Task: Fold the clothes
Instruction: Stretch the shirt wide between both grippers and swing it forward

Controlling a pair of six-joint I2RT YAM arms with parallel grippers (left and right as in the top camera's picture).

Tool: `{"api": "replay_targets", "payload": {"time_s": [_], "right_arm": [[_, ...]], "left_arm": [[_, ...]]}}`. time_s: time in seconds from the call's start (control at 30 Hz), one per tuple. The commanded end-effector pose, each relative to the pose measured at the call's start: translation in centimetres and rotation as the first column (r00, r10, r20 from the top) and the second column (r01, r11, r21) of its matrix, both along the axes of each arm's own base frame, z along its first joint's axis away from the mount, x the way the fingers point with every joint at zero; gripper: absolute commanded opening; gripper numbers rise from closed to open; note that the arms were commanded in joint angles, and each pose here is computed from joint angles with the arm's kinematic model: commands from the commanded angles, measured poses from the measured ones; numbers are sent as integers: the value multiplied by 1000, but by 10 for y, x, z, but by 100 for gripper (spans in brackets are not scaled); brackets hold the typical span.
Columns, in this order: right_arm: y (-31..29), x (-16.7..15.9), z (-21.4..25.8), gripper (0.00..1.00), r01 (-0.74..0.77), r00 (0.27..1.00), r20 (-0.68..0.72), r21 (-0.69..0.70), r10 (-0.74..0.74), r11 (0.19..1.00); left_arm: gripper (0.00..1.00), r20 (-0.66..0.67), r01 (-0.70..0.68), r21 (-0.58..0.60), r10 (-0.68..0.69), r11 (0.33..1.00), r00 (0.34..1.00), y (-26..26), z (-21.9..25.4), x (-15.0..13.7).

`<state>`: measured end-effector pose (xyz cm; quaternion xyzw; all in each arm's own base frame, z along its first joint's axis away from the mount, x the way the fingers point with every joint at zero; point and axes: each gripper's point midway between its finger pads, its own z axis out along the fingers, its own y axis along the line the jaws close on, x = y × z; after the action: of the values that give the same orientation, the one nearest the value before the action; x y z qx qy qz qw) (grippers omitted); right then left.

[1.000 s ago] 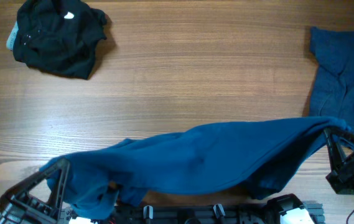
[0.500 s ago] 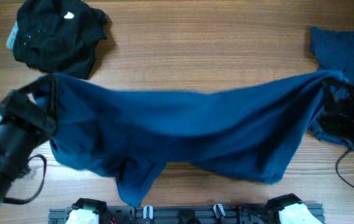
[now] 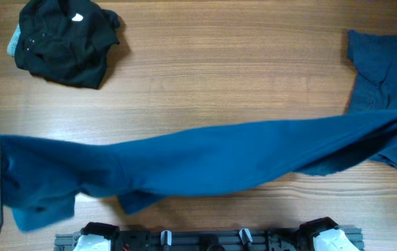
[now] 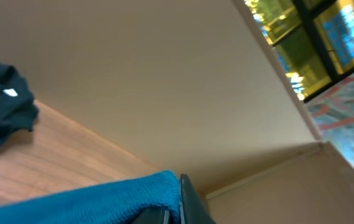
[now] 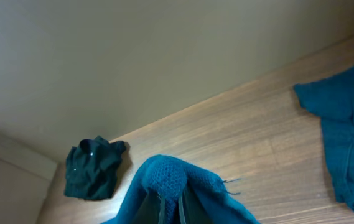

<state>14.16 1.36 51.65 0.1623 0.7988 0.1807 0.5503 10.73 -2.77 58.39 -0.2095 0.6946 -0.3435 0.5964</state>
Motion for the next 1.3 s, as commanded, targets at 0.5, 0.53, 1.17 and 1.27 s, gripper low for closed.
{"api": "replay_targets", "payload": {"time_s": [0.5,0.53,1.17,1.27], "right_arm": [[15,36,4,4,-40,999,-38,-36,39,999],[17,47,0,4,-41,997,-63,-42,38,998],[21,311,-150,4,109,892,-417,-173,-173,979],[6,343,-191,4,134,854,-475,-191,-211,972]], "left_arm": [[4,-191,-63,31,68,998,979,-2,-26,70],[4,-226,-67,45,75,997,971,-4,-32,84],[4,-520,-55,312,219,949,826,-42,-219,411],[4,-515,-116,371,308,921,800,-32,-251,442]]}}
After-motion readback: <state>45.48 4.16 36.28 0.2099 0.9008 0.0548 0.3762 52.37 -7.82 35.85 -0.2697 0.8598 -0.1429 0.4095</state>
